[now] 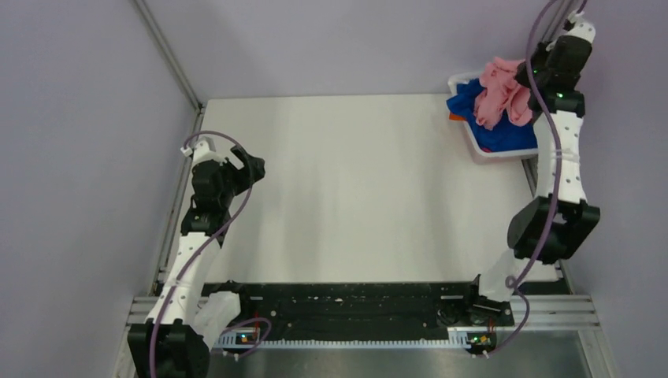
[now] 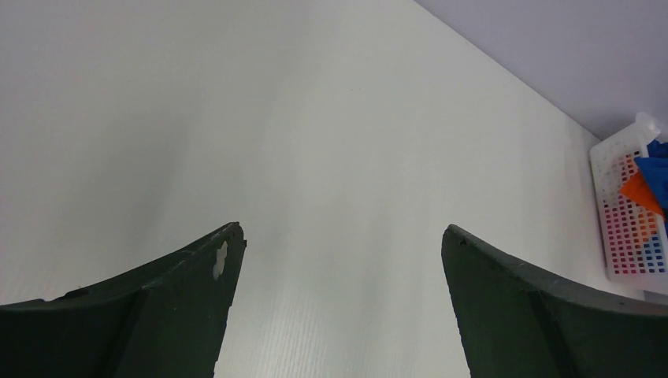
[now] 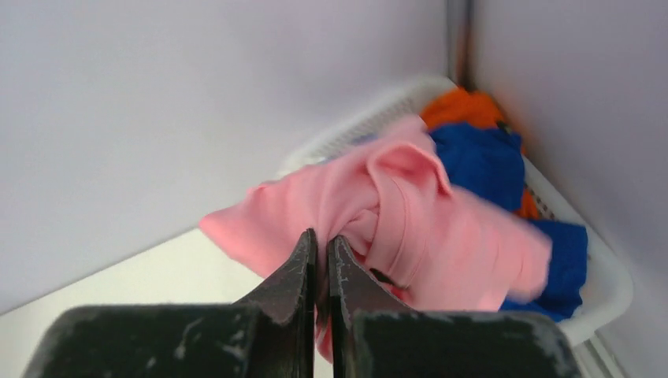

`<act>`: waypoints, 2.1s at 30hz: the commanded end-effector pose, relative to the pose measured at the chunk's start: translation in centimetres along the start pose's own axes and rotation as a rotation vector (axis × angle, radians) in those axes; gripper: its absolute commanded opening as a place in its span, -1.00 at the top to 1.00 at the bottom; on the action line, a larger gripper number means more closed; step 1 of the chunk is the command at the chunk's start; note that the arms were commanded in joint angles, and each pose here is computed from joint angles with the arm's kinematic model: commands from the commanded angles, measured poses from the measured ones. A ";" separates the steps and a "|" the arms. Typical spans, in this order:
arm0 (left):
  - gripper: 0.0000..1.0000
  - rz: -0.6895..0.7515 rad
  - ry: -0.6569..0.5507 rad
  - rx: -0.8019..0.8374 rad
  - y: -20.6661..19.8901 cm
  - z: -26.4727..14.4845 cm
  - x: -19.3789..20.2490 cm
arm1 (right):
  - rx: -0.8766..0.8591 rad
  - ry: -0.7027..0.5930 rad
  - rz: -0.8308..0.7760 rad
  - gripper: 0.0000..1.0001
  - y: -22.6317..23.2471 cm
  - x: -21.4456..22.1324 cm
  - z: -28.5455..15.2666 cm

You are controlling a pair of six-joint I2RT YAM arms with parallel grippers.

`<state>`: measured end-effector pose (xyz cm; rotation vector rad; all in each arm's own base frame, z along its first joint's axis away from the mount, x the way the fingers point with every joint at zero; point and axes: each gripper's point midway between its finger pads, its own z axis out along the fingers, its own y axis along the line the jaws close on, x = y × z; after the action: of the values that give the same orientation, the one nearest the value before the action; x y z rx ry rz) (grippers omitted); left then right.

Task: Fold and stack the t-shirts
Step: Grab crumpled tshirt from bin with the right arm, then move the tshirt to the center of the board, then flatten out the tshirt

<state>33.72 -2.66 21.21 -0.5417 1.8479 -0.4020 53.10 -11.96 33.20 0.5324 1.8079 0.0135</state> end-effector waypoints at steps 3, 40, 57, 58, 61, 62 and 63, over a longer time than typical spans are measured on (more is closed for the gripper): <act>-0.98 -0.024 -0.052 0.085 -1.7 -1.4 -1.2 | -0.560 -0.283 -0.151 1.00 12.7 -8.5 -16.5; -0.98 -0.124 0.413 0.100 -1.5 -2.0 11.7 | -0.656 0.222 -0.265 -0.98 15.0 26.7 -23.9; -0.98 -0.070 0.525 -0.127 1.6 -1.0 16.5 | -0.627 0.530 -0.549 -0.58 28.9 46.9 -28.6; -0.98 -0.069 0.524 -0.135 1.8 -1.0 16.6 | -0.615 0.528 -0.544 -0.54 29.0 47.5 -28.2; -0.98 -0.070 0.517 -0.147 2.2 -1.1 16.8 | -0.549 0.521 -0.550 -0.42 28.5 49.0 -26.9; -0.98 -0.070 0.514 -0.149 2.2 -1.0 16.7 | -0.533 0.525 -0.551 -0.38 28.4 49.4 -26.6; -0.98 -0.071 0.512 -0.151 2.3 -1.0 16.7 | -0.520 0.524 -0.547 -0.32 28.4 49.7 -26.4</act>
<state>27.21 -10.47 6.76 -0.6234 2.4115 -0.5085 26.93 37.22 3.41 -0.5176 2.3298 0.2868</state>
